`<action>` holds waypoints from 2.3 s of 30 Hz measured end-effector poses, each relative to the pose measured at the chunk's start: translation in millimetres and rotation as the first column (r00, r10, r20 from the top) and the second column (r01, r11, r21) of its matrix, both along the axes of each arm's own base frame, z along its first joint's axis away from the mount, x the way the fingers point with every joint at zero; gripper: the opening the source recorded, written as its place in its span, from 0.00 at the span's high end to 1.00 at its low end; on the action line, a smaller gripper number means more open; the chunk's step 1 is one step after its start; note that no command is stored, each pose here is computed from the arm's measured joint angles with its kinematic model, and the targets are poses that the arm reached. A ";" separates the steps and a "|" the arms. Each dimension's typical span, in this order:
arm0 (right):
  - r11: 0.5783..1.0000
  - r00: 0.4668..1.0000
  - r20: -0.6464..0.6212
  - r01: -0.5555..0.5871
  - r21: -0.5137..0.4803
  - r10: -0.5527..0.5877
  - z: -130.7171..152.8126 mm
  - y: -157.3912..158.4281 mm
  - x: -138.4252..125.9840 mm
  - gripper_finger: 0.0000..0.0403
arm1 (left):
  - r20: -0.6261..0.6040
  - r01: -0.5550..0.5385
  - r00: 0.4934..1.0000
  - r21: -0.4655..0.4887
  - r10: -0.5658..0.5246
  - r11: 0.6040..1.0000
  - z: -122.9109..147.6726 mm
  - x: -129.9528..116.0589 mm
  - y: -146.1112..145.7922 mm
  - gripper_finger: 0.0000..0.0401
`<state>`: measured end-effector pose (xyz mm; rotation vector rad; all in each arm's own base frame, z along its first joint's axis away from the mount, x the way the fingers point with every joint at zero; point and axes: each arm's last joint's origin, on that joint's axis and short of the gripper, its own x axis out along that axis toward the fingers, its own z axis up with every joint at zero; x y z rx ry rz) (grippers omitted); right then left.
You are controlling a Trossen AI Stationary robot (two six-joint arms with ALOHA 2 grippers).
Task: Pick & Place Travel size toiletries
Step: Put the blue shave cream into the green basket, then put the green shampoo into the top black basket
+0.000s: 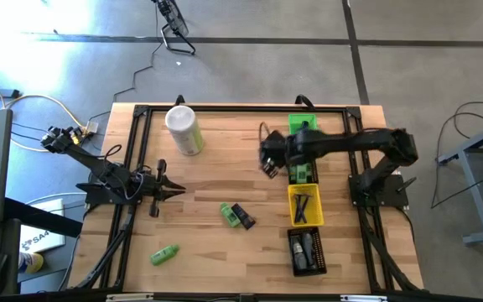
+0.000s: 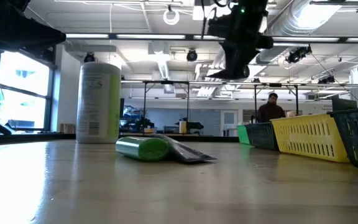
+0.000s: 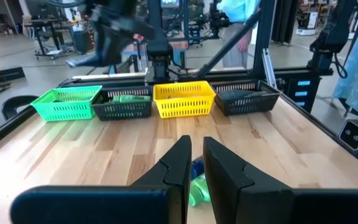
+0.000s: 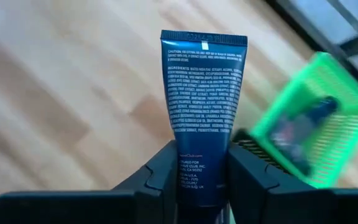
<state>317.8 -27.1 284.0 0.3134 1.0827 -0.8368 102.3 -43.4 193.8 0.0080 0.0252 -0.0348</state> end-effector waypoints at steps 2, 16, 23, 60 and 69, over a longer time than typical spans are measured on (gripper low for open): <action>1.000 1.000 -0.011 0.023 -0.009 -0.023 -0.6 -12.4 -6.3 0.75 | 0.000 0.000 1.000 0.000 0.000 1.000 0.0 0.0 0.0 0.91; 0.970 0.975 -0.063 0.219 0.108 -0.213 -50.3 -100.6 -70.2 0.76 | -0.001 -0.001 1.000 0.000 0.001 1.000 -0.1 0.0 0.0 0.91; 0.955 0.966 -0.022 0.256 0.152 -0.256 -60.1 -129.3 -84.6 0.75 | -0.001 -0.004 1.000 0.001 0.004 1.000 -0.1 0.0 0.1 0.91; 0.917 0.687 0.659 -0.400 -0.010 0.307 25.8 -20.1 -32.6 0.78 | 0.018 0.002 1.000 0.388 -0.009 0.922 0.7 0.0 0.1 0.91; 0.846 0.523 0.719 -0.504 -0.172 0.458 38.2 22.5 -18.5 0.87 | 0.018 0.002 1.000 0.387 -0.010 0.922 0.7 0.0 0.1 0.91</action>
